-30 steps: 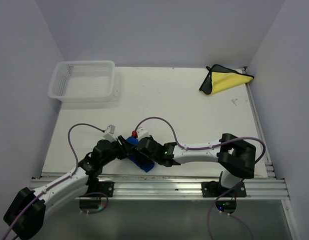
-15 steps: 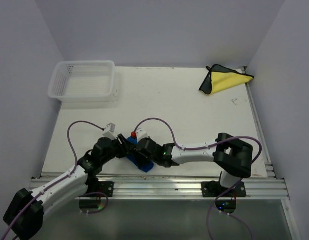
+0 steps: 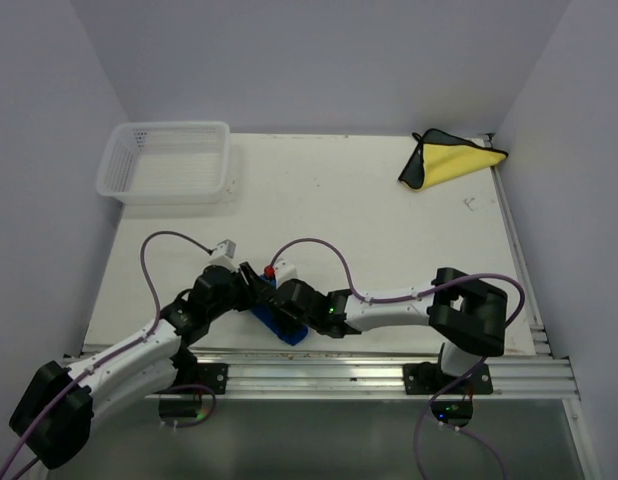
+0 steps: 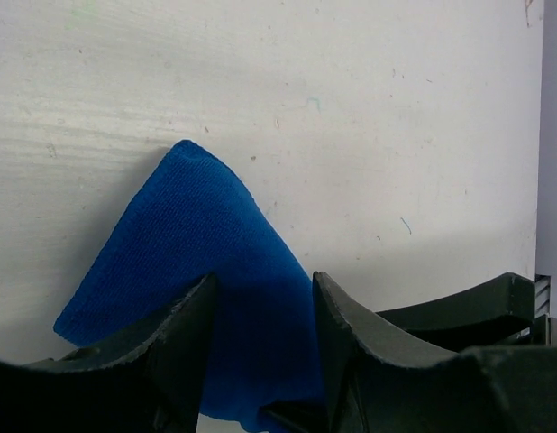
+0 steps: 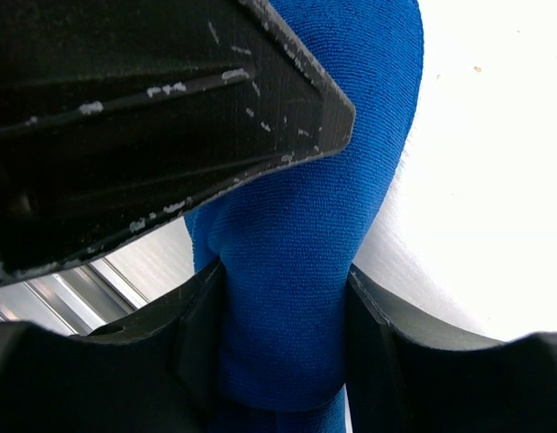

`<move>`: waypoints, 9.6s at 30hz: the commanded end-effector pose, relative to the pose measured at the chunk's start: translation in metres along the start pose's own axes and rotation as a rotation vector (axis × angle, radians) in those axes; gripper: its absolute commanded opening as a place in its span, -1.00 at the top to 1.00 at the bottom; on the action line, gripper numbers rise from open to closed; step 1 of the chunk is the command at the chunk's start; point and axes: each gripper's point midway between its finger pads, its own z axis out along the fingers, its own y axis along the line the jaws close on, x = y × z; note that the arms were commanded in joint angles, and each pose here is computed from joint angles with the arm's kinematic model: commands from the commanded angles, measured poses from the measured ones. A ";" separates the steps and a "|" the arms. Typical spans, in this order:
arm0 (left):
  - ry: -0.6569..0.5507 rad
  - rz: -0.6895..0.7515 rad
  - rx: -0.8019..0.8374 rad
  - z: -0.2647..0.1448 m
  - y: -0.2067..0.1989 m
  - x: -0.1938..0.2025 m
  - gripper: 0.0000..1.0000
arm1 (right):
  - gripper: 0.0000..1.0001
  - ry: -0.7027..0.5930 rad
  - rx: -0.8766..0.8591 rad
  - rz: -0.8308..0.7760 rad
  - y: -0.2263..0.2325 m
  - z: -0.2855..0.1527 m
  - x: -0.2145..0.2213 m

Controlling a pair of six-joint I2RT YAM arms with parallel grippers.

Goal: Roll the towels
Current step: Roll the towel, then place the rolled towel into the container, then move the towel to the center of the board

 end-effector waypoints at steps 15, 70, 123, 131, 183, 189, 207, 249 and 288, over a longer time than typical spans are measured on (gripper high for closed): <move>-0.256 0.184 -0.147 -0.026 -0.035 -0.131 -0.04 | 1.00 0.126 0.066 0.000 -0.022 -0.025 0.046; -0.283 0.111 -0.207 -0.007 -0.019 -0.187 -0.09 | 1.00 -0.242 0.085 0.464 -0.110 0.058 -0.124; -0.033 0.161 -0.047 0.104 -0.064 -0.101 -0.57 | -0.88 -0.298 0.178 0.310 -0.144 -0.069 -0.094; 0.036 0.234 -0.168 0.122 -0.049 -0.077 -0.74 | -0.91 -0.301 0.206 0.310 -0.154 -0.075 -0.081; -0.307 0.469 -0.740 0.074 -0.020 -0.408 1.00 | -0.93 -0.340 0.233 0.294 -0.172 -0.123 -0.083; -0.328 0.278 -0.833 0.090 0.076 -0.453 1.00 | -0.93 -0.327 0.249 0.278 -0.174 -0.131 -0.084; -0.169 0.013 -0.696 0.169 0.205 -0.390 0.79 | -0.93 -0.249 0.321 0.280 -0.191 -0.109 -0.069; -0.362 0.153 -0.533 0.089 0.101 -0.456 -0.99 | -0.98 -0.283 0.352 0.389 -0.206 -0.111 -0.075; -0.188 0.587 -0.076 0.042 -0.106 -0.195 -0.99 | -0.40 -0.143 1.169 0.982 -0.553 -0.066 -0.119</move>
